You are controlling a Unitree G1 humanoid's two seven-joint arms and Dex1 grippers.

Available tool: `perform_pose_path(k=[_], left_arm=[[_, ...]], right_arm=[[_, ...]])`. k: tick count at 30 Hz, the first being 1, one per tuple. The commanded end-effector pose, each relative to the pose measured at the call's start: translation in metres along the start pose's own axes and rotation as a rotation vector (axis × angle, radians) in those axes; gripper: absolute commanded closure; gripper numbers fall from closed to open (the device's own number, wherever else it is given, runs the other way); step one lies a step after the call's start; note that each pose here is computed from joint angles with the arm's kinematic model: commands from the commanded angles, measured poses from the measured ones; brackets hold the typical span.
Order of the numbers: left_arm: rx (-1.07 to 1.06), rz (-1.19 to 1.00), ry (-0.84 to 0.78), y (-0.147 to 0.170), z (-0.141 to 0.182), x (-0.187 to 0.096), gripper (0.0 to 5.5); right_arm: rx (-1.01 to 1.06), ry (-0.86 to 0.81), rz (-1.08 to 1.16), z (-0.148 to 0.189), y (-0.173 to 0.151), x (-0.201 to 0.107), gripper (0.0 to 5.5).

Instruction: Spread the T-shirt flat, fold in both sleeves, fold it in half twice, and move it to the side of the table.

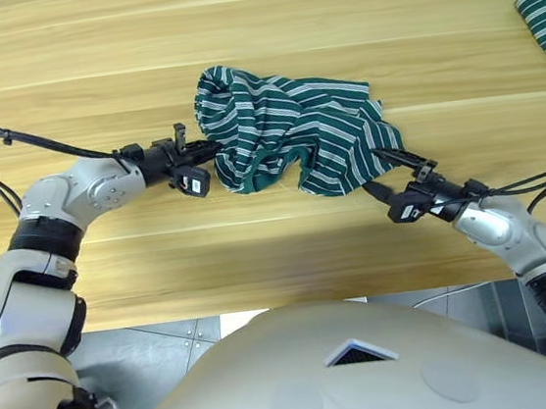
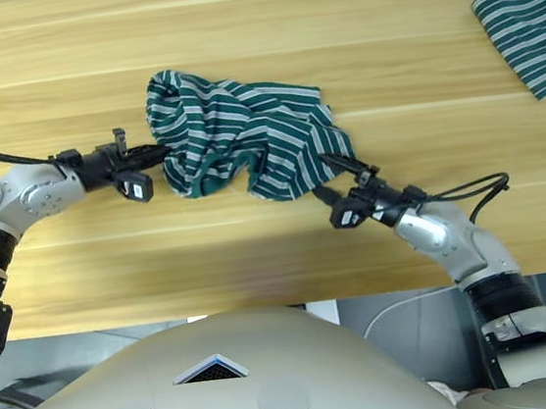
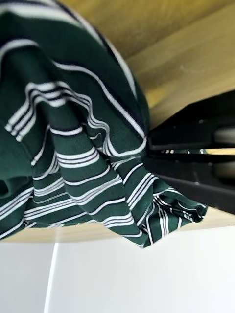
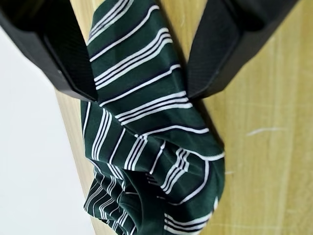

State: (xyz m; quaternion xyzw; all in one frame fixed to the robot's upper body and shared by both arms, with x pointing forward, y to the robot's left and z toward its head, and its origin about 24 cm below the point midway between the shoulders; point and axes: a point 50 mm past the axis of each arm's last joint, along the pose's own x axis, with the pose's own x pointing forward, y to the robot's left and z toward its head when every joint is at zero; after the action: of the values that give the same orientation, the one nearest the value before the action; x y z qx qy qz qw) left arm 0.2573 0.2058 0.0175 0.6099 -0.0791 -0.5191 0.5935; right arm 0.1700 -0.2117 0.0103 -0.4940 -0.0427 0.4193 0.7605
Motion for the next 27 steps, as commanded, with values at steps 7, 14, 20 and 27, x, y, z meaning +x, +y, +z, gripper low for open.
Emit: perform_pose_path(k=[7,14,20,27], left_arm=[[-0.069,-0.042,0.061,-0.031,0.001,-0.004,5.49],[-0.070,-0.031,0.064,-0.030,0.001,-0.004,5.50],[-0.071,-0.026,0.063,-0.030,0.002,-0.006,5.50],[-0.071,-0.018,0.066,-0.029,0.002,-0.006,5.50]], right_arm=[[-0.009,0.150,0.135,-0.021,0.017,-0.015,2.34],[0.017,0.159,0.180,-0.027,0.023,-0.011,3.36],[0.032,0.161,0.182,-0.029,0.026,-0.010,4.56],[0.037,0.158,0.178,-0.029,0.026,-0.010,5.37]])
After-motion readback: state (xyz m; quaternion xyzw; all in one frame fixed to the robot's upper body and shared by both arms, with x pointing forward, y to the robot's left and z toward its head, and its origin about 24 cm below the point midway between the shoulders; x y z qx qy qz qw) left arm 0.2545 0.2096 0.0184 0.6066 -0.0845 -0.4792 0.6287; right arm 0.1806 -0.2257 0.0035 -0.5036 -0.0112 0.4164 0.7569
